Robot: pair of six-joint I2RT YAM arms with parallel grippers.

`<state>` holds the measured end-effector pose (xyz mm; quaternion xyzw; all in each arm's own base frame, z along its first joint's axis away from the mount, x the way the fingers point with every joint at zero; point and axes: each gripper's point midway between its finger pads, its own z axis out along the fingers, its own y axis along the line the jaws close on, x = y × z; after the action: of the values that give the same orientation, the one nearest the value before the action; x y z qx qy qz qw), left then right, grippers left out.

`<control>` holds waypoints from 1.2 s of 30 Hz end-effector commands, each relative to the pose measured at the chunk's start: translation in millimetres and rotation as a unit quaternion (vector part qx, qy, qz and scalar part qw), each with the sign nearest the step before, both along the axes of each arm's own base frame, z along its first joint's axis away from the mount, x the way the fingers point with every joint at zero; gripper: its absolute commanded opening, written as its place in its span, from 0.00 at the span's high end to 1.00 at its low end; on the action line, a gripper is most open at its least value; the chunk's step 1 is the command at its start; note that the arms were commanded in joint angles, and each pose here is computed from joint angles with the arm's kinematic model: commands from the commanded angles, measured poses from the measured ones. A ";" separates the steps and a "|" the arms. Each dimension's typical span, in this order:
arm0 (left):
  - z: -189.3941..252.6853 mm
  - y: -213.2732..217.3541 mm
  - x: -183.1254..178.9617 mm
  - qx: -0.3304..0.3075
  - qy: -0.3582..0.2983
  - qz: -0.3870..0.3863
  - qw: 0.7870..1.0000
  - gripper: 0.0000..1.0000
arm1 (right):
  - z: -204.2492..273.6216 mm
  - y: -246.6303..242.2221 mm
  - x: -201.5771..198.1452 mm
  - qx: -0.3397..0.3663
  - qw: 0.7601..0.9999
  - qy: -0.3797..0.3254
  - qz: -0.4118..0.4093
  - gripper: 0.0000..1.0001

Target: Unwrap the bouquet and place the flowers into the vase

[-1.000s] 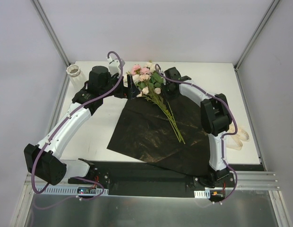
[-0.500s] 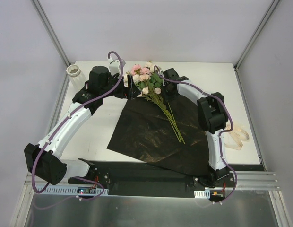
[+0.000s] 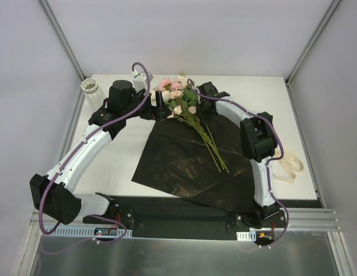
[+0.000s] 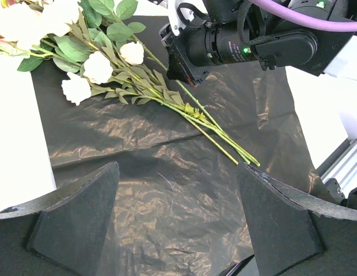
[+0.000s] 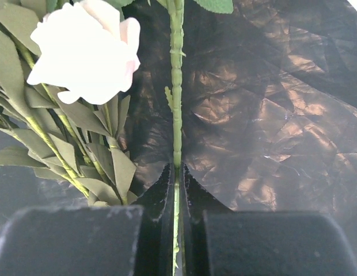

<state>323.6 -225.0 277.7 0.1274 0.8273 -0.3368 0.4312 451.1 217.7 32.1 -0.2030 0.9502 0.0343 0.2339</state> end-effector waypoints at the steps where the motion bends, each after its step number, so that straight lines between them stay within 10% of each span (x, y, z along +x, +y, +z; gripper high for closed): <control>1: 8.4 -9.3 -1.5 -0.017 -0.009 -0.018 1.000 0.18 | 31.9 -1.6 19.6 -0.002 0.998 -0.059 0.000 0.99; 22: 8.5 -14.6 -3.6 -0.027 0.007 -0.028 0.999 0.17 | 181.5 8.0 0.6 0.197 0.925 -0.324 -0.018 1.00; 36: -3.9 -24.0 -4.0 -0.035 0.050 -0.047 0.997 0.18 | 98.6 13.4 -16.5 0.109 0.982 -0.152 -0.025 1.00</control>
<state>321.6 -242.3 251.0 0.1231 0.8444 -0.3724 0.3649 439.6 231.5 153.9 -0.1533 0.8648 0.1252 0.4614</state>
